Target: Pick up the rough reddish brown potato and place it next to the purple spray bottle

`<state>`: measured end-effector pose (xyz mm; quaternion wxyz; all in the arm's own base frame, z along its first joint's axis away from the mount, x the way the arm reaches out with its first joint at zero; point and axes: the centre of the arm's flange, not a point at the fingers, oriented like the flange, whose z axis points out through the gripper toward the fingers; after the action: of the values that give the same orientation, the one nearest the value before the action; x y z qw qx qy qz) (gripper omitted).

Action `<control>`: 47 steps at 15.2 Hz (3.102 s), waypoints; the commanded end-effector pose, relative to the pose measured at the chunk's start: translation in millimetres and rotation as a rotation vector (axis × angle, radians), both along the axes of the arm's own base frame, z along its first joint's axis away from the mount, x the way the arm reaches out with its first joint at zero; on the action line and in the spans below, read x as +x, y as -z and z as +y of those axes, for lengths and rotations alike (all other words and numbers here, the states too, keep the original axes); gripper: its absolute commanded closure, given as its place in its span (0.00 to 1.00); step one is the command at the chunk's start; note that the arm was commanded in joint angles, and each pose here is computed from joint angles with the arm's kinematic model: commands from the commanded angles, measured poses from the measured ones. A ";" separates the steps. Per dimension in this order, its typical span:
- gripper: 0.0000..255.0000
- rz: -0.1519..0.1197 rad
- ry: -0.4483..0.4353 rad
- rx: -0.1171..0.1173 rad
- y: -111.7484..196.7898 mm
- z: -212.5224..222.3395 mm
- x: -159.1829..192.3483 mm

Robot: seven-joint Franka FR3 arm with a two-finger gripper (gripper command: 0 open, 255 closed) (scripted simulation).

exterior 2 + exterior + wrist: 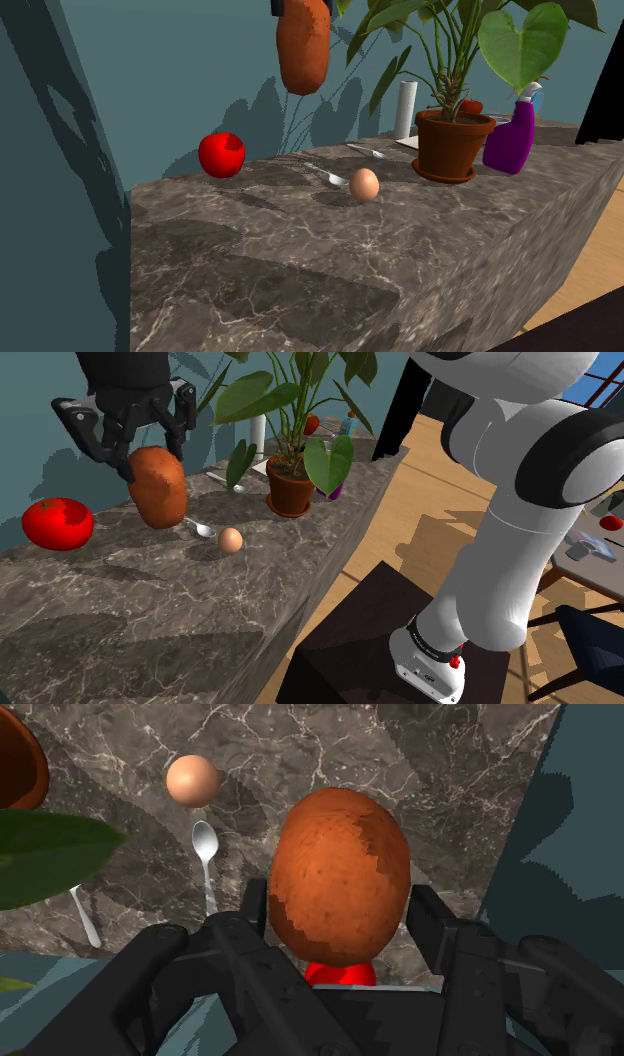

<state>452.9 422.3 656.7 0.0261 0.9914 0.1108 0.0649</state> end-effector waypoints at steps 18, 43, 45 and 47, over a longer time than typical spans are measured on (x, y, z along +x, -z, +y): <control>1.00 0.000 0.000 0.000 -0.4 -250.6 -4.5; 1.00 0.000 0.000 0.000 -0.7 -580.5 -9.2; 1.00 0.000 0.000 0.000 -0.7 -606.9 -9.6; 1.00 0.000 0.000 0.000 -0.7 -633.3 -10.0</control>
<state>442.1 -198.7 658.7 0.0256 0.9915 0.1097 0.0647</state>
